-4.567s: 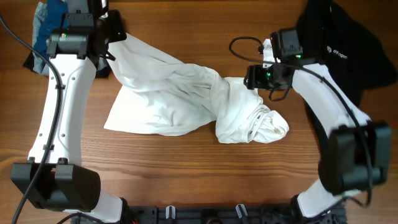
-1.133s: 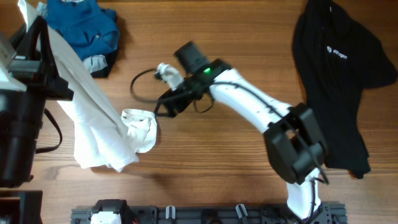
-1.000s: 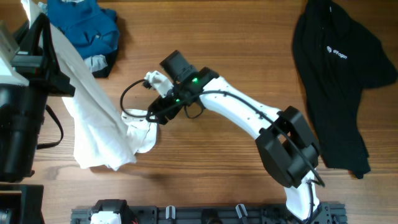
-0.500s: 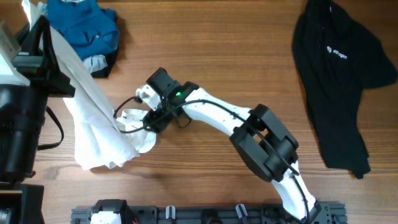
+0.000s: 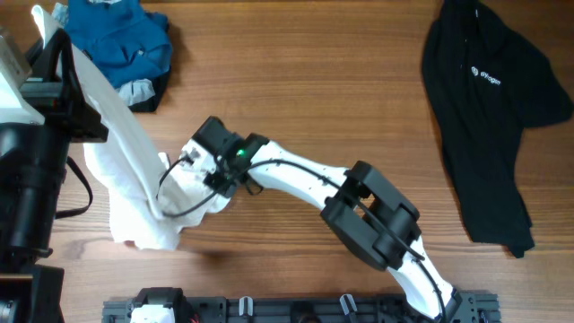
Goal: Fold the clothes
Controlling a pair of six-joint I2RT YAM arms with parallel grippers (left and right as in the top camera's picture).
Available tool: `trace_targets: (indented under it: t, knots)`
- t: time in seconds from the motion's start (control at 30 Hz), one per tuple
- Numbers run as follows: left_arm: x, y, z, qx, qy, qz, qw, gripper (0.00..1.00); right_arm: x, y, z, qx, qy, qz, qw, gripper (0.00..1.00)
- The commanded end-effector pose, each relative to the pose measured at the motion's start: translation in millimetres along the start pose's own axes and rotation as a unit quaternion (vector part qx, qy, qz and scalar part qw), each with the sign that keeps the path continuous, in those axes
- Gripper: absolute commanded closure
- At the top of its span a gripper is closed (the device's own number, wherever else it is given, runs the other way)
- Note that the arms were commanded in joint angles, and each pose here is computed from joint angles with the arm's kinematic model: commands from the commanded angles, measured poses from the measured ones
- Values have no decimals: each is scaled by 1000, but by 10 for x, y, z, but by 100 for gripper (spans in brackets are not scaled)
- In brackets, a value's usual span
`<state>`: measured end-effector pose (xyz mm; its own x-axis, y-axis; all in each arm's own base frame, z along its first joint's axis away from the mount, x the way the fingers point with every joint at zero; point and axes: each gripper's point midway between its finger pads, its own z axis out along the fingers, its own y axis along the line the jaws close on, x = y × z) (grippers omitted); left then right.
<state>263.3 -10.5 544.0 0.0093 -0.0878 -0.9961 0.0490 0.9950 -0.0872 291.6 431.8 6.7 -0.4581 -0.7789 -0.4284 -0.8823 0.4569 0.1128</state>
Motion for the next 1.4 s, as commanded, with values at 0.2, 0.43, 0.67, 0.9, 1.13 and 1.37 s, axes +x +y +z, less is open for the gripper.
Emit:
trace_targets:
  t: [0.2, 0.43, 0.67, 0.9, 1.13, 1.37]
  knots:
    - [143, 60, 162, -13, 31, 5, 999, 96, -123, -1492, -1559, 87, -98, 152, 980, 96]
    - [885, 139, 600, -24, 171, 2, 985, 96, 659, -1639, -1815, 11, -18, 255, 967, 96]
    - [2195, 267, 1020, -42, 398, -2, 916, 96, 1450, -1982, -1847, 34, 44, 413, 909, 96]
    - [3168, 363, 1370, -51, 521, -5, 852, 96, 2318, -2197, -1948, 26, 84, 517, 852, 85]
    - [3412, 388, 1449, -53, 546, -6, 836, 96, 2425, -2205, -1909, 30, 83, 511, 855, 46]
    - [3399, 387, 1468, -53, 541, -6, 839, 96, 1799, -2486, -2503, 83, -30, 441, 893, 43]
